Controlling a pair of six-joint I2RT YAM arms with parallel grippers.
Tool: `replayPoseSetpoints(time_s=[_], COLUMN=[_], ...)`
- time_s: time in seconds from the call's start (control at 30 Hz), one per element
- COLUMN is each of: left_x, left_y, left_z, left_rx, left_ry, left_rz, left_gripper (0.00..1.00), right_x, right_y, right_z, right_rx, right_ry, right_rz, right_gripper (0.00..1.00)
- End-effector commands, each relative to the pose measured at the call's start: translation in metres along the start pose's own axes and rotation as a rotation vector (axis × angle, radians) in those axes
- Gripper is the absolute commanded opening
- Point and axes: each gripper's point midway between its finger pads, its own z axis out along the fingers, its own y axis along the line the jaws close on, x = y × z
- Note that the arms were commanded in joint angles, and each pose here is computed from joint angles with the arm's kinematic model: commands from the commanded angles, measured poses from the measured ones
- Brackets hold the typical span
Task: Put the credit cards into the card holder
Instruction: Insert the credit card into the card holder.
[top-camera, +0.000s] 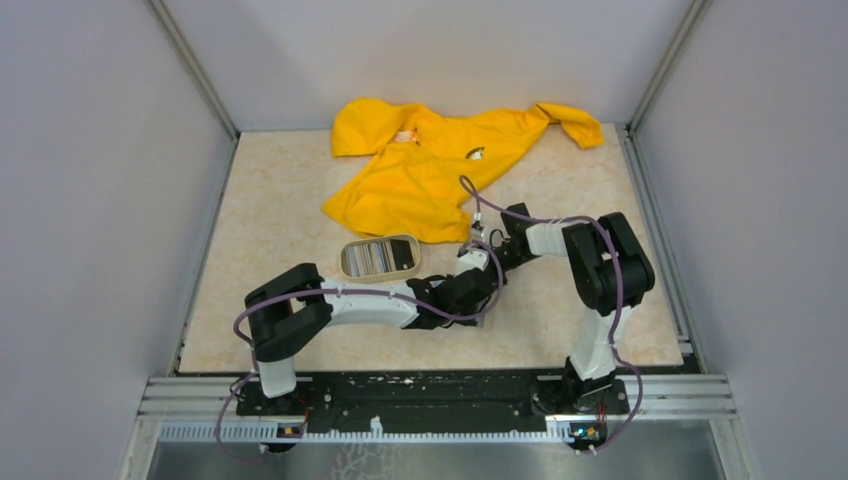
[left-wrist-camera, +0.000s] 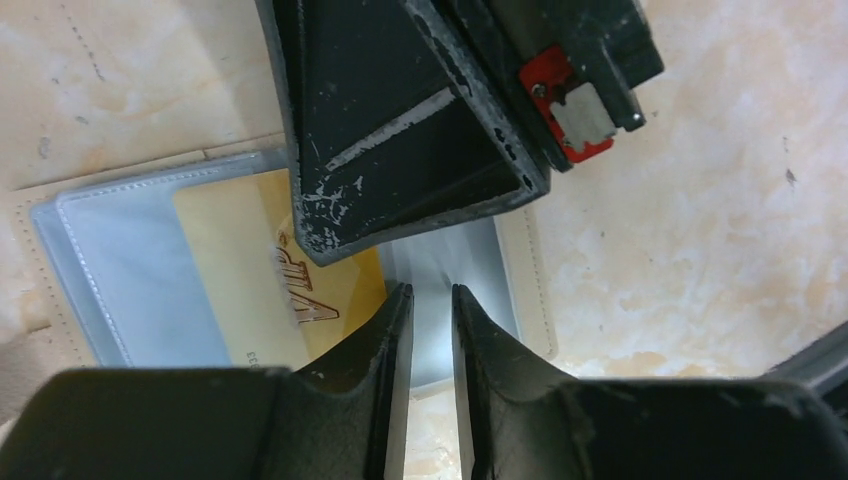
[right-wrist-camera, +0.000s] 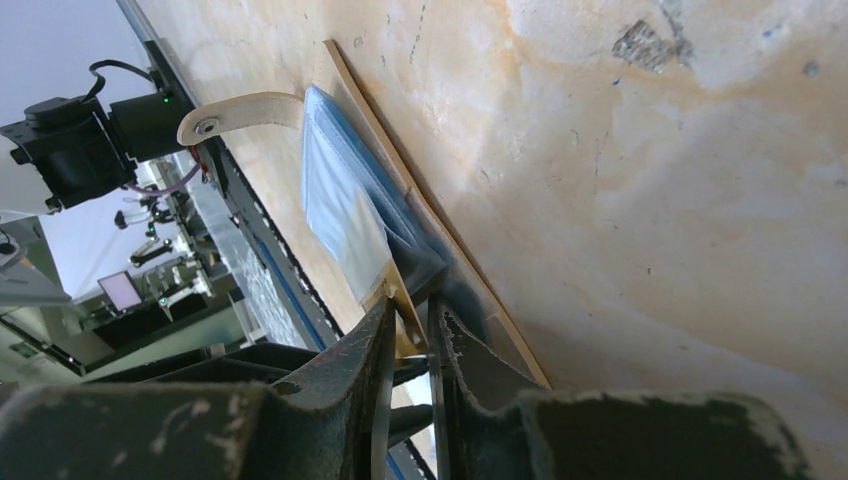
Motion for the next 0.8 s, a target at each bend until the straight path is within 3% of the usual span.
replayPoseSetpoints(time_s=[0.0, 0.53, 0.77], left_x=[-0.003, -0.005, -0.013], left_y=[0.012, 0.036, 0.019], left_z=[0.003, 0.001, -0.011], left_rx=[-0.090, -0.210, -0.107], left_ry=[-0.012, -0.027, -0.040], left_rz=[0.054, 0.075, 0.080], left_gripper=[0.28, 0.38, 0.41], right_x=[-0.012, -0.017, -0.026], right_y=[-0.005, 0.002, 0.016], right_z=[0.000, -0.007, -0.027], right_rx=[0.021, 0.005, -0.014], right_ry=[-0.022, -0.027, -0.074], right_rz=[-0.043, -0.083, -0.185], right_gripper=[0.19, 0.36, 0.47])
